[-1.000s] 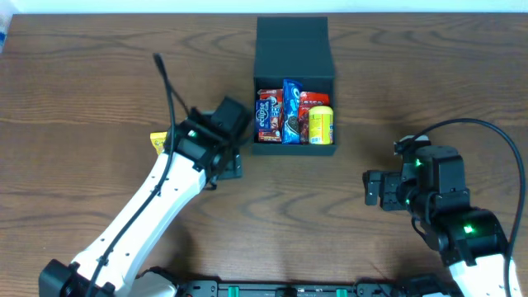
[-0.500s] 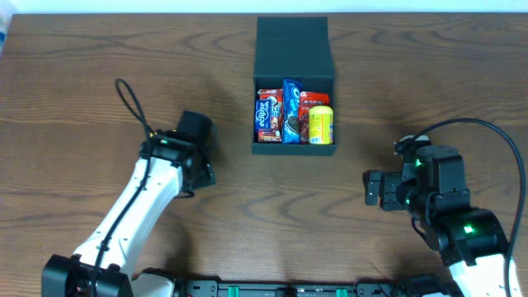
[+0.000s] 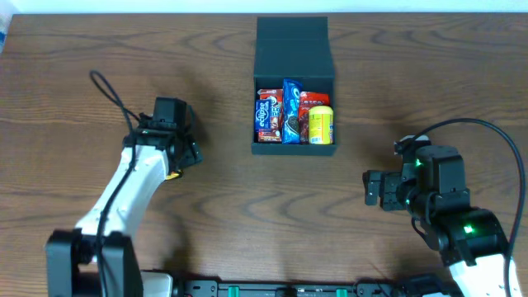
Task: Pack container
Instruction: 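Move the left gripper down to the yellow Julie's wrapper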
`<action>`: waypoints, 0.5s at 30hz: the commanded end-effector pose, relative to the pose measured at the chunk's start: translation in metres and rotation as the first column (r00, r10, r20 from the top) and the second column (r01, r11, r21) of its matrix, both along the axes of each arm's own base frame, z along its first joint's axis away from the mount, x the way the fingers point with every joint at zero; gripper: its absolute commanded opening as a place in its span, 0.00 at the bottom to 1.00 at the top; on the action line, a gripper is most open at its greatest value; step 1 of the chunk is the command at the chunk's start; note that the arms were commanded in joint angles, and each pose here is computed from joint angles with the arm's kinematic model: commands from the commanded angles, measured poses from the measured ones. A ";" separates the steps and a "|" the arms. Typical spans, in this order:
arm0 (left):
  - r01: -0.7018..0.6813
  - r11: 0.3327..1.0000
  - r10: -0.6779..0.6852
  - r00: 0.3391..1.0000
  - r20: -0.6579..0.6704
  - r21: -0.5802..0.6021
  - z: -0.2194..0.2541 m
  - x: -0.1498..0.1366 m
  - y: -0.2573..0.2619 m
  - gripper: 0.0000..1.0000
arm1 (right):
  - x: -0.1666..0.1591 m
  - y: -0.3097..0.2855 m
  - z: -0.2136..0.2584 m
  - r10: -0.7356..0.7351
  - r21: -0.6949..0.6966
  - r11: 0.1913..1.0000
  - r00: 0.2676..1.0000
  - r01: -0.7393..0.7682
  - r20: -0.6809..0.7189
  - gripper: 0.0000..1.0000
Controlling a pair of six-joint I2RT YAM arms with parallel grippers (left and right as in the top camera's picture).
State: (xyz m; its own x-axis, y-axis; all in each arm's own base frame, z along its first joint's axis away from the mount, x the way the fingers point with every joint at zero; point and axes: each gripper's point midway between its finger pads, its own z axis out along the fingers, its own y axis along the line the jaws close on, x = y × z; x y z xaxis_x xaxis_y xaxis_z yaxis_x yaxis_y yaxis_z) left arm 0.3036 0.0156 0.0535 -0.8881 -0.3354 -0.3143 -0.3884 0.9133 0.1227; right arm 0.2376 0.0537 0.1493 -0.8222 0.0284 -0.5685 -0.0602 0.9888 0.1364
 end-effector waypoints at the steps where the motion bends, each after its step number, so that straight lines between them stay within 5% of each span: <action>1: 0.089 0.996 -0.089 0.995 -0.041 0.001 -0.013 0.003 -0.002 0.96 | 0.002 -0.001 0.002 0.004 -0.004 1.000 1.000 -0.004 0.008 0.99; 15: 0.104 0.995 -0.103 0.993 -0.054 0.008 -0.034 0.014 -0.002 0.96 | 0.002 -0.001 0.002 0.004 -0.004 1.000 1.000 -0.004 0.008 0.99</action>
